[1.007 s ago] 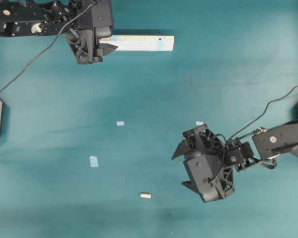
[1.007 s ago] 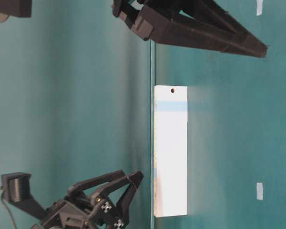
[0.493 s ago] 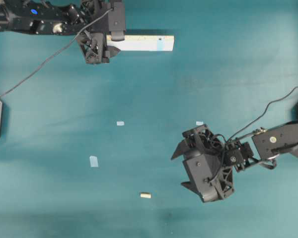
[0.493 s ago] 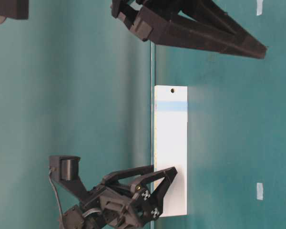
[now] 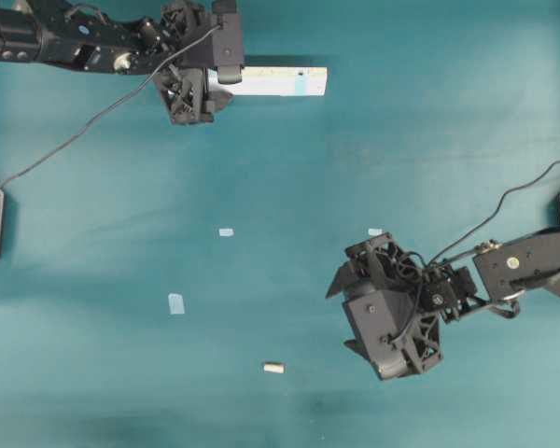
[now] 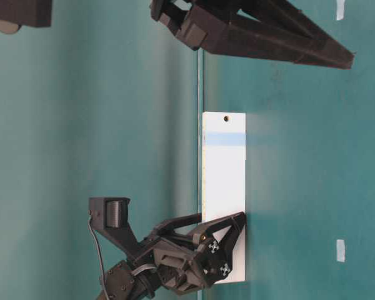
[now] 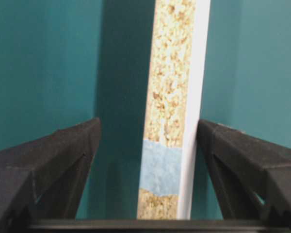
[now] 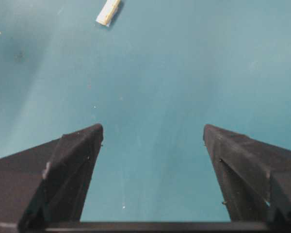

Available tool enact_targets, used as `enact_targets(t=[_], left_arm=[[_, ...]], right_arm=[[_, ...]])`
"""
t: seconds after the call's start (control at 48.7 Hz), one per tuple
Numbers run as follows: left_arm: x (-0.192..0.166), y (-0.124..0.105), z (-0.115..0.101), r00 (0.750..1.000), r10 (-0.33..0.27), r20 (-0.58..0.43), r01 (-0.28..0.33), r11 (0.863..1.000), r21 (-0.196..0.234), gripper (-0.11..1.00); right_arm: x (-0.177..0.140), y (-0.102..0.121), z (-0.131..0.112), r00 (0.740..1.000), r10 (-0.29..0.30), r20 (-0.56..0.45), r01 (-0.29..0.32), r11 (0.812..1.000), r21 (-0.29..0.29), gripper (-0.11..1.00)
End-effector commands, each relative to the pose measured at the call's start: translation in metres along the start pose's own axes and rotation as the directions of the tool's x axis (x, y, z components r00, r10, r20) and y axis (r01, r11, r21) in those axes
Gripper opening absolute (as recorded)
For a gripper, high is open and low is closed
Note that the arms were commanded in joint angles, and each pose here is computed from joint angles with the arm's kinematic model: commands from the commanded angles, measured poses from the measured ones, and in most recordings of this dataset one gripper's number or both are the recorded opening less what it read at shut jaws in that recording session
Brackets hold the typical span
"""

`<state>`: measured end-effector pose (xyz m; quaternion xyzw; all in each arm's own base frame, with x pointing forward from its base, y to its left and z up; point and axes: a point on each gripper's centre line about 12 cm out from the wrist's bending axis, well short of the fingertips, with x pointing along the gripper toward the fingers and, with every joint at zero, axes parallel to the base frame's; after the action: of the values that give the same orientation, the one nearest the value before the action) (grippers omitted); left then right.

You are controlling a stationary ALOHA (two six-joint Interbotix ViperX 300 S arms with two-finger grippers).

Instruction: Move the wooden board into place and insert the rod into its hole.

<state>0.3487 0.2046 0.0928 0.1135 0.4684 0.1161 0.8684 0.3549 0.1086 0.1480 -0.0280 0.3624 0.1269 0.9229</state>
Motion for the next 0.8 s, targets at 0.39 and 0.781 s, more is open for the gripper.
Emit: enact_targets(t=[0.39,0.781], left_arm=[[-0.005,-0.002,0.019,0.997,0.024,0.072,-0.025,1.0,0.014,0.21],[-0.048,-0.025,0.066,0.982,-0.003,0.188,0.008,1.0,-0.022,0.21]], right_arm=[[-0.007,0.001,0.012,1.0,-0.001,0.017,0.001,1.0,0.001,0.94],[-0.008,0.001,0.013,1.0,-0.001,0.019,0.001,1.0,0.001,0.94]])
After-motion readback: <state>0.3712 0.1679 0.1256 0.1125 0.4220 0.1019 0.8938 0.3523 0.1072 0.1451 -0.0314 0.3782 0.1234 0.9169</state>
